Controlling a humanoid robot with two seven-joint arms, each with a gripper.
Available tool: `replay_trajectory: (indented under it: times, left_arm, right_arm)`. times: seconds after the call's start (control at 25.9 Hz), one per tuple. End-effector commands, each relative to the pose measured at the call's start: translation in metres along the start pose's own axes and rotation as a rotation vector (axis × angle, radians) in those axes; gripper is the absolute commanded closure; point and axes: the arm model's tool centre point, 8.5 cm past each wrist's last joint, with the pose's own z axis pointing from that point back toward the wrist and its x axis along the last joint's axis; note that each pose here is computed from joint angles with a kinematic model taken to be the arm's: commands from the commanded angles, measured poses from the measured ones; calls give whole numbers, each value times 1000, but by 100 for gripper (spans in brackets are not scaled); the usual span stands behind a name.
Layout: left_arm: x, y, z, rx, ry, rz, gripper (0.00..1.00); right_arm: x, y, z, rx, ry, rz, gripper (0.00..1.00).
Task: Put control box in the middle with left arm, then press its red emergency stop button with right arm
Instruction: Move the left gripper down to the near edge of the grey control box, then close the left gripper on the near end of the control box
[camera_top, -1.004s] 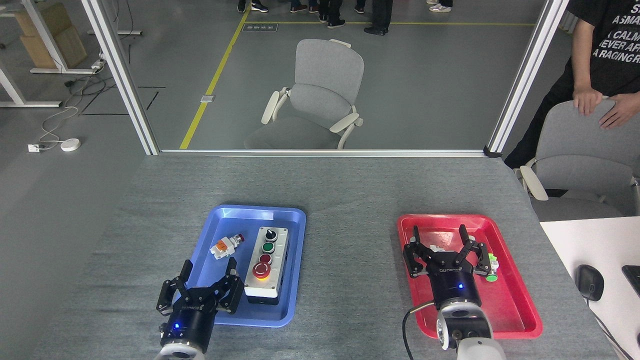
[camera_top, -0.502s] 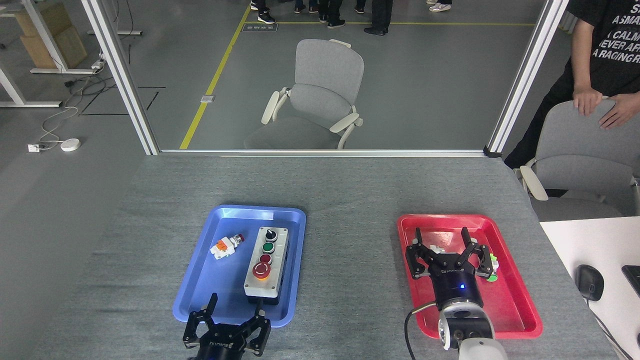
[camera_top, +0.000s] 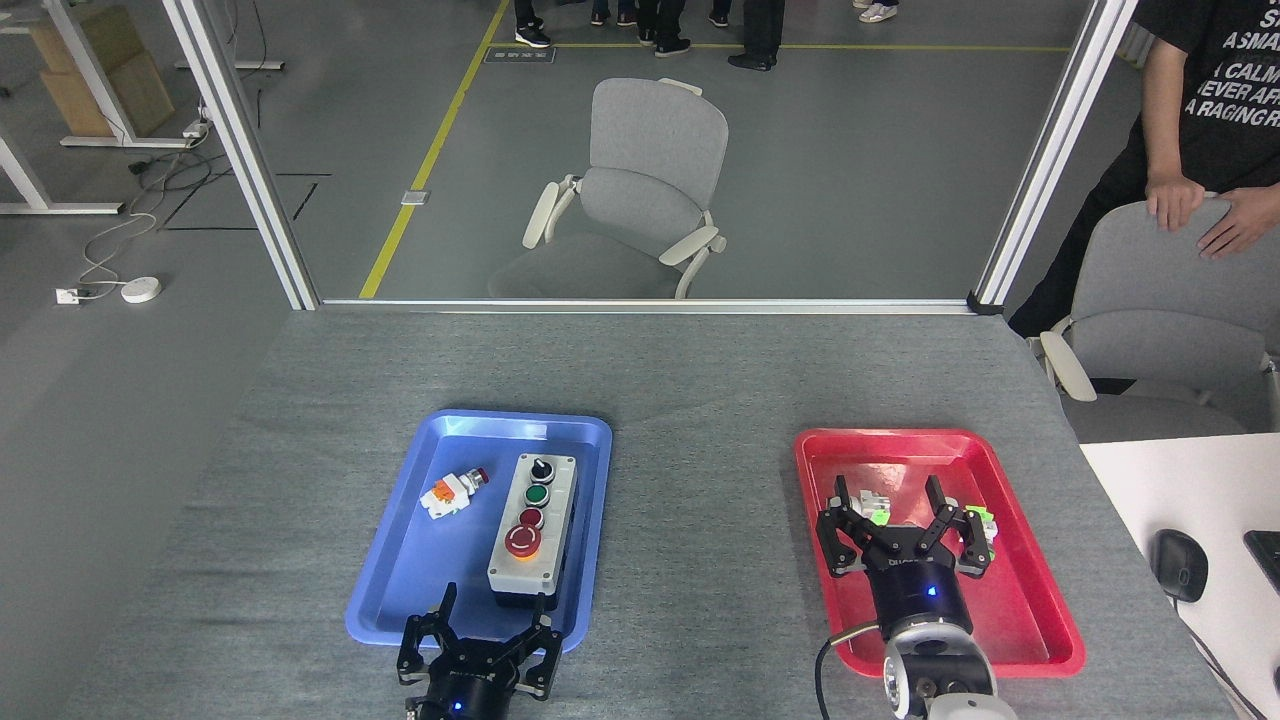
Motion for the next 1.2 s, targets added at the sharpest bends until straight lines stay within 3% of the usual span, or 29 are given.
replay_trajectory:
  times: [0.0, 0.31, 1.16]
  left_arm:
    - [5, 3, -5, 3, -4, 7, 1]
    - [25, 13, -11, 17, -36, 29, 1]
    - [23, -12, -36, -92, -4, -4, 1]
  right_arm:
    - [3, -1, 0, -5, -3, -7, 2]
    - [4, -2, 0, -6, -5, -17, 2]
    - [-8, -4, 1, -18, 2, -15, 2]
